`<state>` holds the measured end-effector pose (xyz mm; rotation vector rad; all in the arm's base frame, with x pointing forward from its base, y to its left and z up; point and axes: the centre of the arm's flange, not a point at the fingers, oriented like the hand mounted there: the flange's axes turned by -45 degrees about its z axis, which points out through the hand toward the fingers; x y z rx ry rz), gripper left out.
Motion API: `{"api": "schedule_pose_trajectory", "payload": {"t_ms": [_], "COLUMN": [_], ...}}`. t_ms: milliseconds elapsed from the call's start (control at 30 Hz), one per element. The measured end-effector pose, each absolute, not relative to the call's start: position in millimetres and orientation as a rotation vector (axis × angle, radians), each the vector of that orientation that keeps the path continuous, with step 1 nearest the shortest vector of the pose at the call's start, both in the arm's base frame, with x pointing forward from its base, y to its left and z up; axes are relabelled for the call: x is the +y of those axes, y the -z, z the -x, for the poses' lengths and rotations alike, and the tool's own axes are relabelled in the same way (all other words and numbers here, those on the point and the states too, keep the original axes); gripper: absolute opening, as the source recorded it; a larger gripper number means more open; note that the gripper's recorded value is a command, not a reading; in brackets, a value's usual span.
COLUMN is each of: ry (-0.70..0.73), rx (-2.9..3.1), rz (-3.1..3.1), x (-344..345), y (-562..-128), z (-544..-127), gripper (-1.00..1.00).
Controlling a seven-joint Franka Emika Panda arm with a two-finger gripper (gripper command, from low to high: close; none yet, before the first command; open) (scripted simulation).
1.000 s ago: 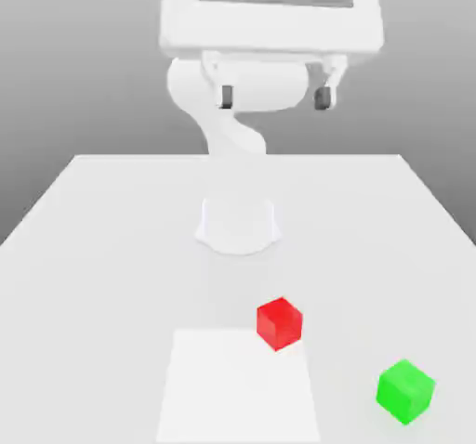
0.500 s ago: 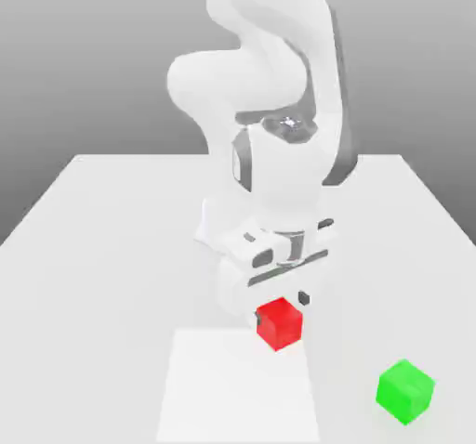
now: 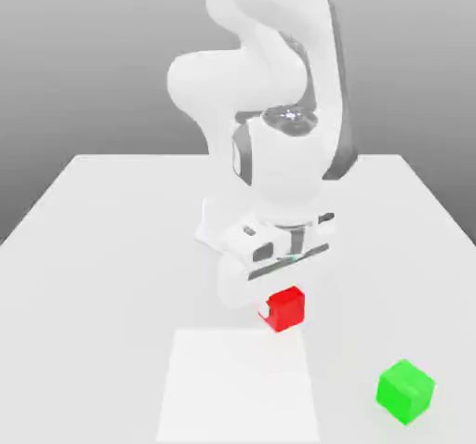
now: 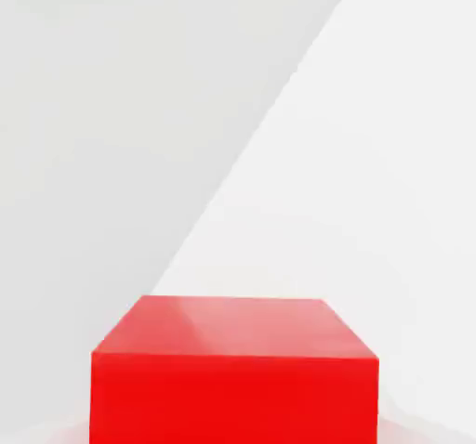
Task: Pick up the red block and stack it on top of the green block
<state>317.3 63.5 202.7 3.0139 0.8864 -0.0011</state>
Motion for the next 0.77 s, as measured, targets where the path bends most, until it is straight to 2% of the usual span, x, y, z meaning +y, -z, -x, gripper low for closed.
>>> {"api": "schedule_pose_trajectory", "payload": {"t_ms": [467, 633, 667, 767], "ry": [-0.001, -0.001, -0.001, -0.001], "rx": [0.422, 0.364, 0.364, 0.364], "rz": [-3.112, -3.121, -3.121, -3.121], "x": [208.7, 222.3, 222.4, 222.4], "y": [-244.3, -194.6, -185.9, -185.9], "z": [-423.7, -432.9, -432.6, -432.6], "gripper": [-1.0, -1.0, 1.0, 1.0]}}
